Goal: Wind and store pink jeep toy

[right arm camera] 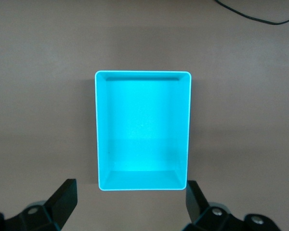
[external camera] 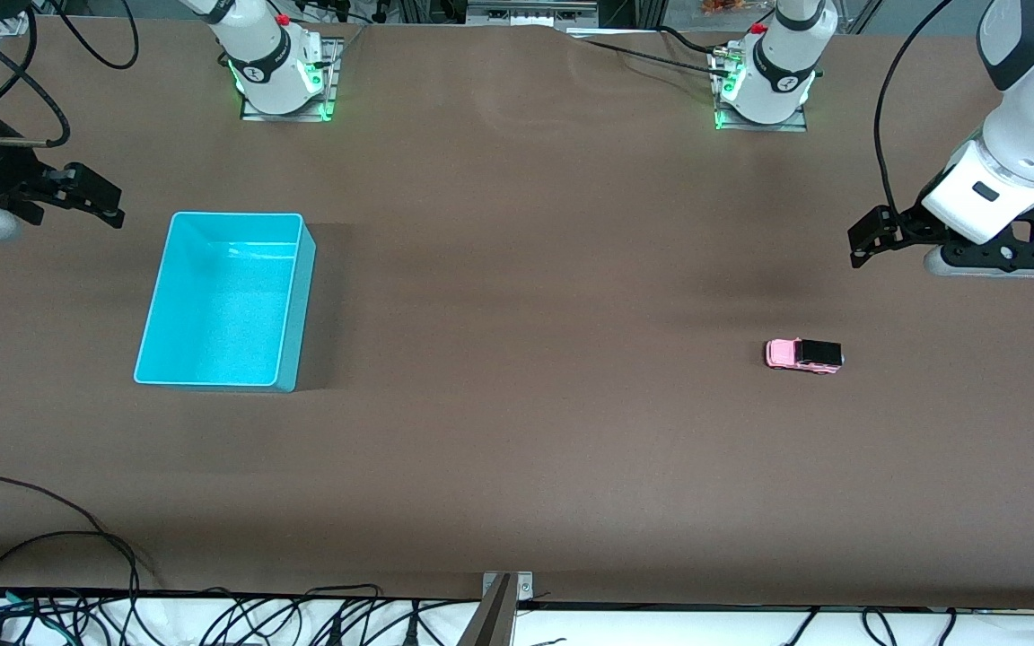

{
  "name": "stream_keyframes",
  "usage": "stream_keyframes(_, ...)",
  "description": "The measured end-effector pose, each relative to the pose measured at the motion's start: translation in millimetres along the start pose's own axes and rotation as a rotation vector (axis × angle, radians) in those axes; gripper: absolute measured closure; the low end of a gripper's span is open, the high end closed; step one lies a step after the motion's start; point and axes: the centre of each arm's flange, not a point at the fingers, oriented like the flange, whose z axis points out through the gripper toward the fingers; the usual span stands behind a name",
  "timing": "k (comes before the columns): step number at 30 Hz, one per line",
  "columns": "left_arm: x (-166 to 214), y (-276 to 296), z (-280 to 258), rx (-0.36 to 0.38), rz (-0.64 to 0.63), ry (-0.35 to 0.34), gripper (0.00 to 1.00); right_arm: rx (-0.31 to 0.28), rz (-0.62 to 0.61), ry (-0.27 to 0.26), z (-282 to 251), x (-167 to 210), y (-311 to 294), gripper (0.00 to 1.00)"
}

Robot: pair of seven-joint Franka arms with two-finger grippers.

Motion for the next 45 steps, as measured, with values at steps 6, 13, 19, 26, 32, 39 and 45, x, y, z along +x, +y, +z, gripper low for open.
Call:
stream_keyframes(6,0.1,-0.6,0.2,0.0,-0.001,0.0,0.0,0.0,0.0,0.0,0.0,0.0,0.0,0.0)
stream_keyframes(13,0.2,-2.1,0.4,0.0,-0.004,-0.001,0.0,0.0,0.0,0.0,0.0,0.0,0.0,0.0)
stream_keyframes(19,0.2,-2.2,0.4,0.0,-0.004,-0.001,0.0,0.0,0.0,0.0,0.0,0.0,0.0,0.0)
stream_keyframes(26,0.2,-2.2,0.4,0.0,-0.004,-0.001,0.0,0.0,0.0,0.0,0.0,0.0,0.0,0.0)
stream_keyframes(32,0.2,-1.8,0.4,0.0,-0.003,-0.001,0.0,0.0,0.0,0.0,0.0,0.0,0.0,0.0)
stream_keyframes(39,0.2,1.5,1.9,0.0,0.003,-0.005,0.0,0.0,0.0,0.0,0.0,0.0,0.0,0.0)
stream_keyframes(45,6.2,4.1,16.3,0.001,0.011,-0.03,0.0,0.0,0.0,0.0,0.0,0.0,0.0,0.0)
